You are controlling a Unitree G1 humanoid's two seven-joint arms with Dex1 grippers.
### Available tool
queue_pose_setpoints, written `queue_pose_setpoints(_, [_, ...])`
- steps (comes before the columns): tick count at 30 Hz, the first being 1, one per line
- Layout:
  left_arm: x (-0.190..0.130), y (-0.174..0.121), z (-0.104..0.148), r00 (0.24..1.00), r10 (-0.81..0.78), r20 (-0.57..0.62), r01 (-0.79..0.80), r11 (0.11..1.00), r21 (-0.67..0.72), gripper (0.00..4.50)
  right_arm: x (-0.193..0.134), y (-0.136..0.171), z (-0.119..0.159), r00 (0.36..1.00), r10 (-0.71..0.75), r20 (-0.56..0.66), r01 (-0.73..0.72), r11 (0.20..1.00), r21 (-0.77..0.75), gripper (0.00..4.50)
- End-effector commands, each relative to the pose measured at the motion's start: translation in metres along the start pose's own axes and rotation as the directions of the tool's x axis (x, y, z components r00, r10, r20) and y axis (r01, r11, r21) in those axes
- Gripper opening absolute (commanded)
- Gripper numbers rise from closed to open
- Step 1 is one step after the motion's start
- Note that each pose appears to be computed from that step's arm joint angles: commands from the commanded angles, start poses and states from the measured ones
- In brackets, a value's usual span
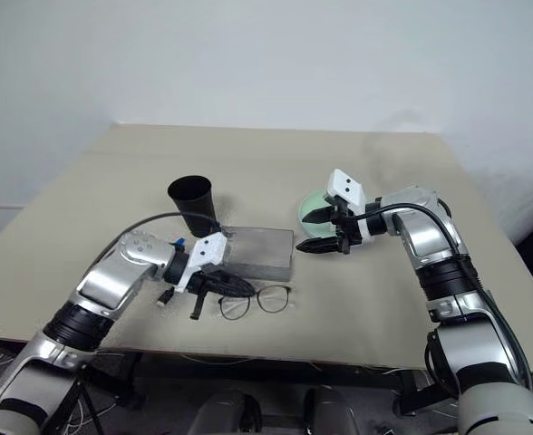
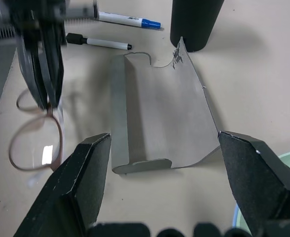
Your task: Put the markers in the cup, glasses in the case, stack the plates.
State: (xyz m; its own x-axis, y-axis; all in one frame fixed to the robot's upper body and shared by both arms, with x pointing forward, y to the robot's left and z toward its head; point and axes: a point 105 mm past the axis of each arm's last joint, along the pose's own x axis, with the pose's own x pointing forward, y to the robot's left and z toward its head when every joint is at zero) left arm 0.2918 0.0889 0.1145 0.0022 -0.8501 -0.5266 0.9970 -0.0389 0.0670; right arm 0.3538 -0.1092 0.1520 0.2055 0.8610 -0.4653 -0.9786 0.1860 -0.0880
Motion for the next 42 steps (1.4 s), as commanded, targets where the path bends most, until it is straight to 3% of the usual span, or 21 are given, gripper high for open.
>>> queue_pose_setpoints(1, [-0.026,0.021,0.029,0.997,0.073,0.034,-0.076,0.993,0.095,0.02,-0.003,-0.003,0.015,1.000,-0.004,0.028,0.005,0.999,-0.045,3.77])
queue_pose_setpoints(10, [-0.038,0.070,0.042,0.961,0.276,0.018,-0.272,0.931,0.244,0.02,-0.003,-0.004,0.016,0.999,-0.006,0.034,0.008,0.999,-0.047,3.77])
queue_pose_setpoints(16, [-0.012,0.078,0.018,0.939,0.344,-0.022,-0.311,0.872,0.377,0.02,-0.002,-0.003,0.018,0.999,-0.004,0.042,0.006,0.999,-0.047,3.77])
queue_pose_setpoints(25, [0.005,0.072,-0.013,0.935,0.343,-0.086,-0.273,0.855,0.440,0.02,-0.003,-0.001,0.019,0.999,0.000,0.049,0.002,0.999,-0.047,3.77])
queue_pose_setpoints(42, [-0.010,0.094,0.012,0.906,0.423,0.010,-0.379,0.801,0.464,0.02,0.002,0.001,0.020,0.998,0.009,0.056,-0.006,0.999,-0.047,3.77])
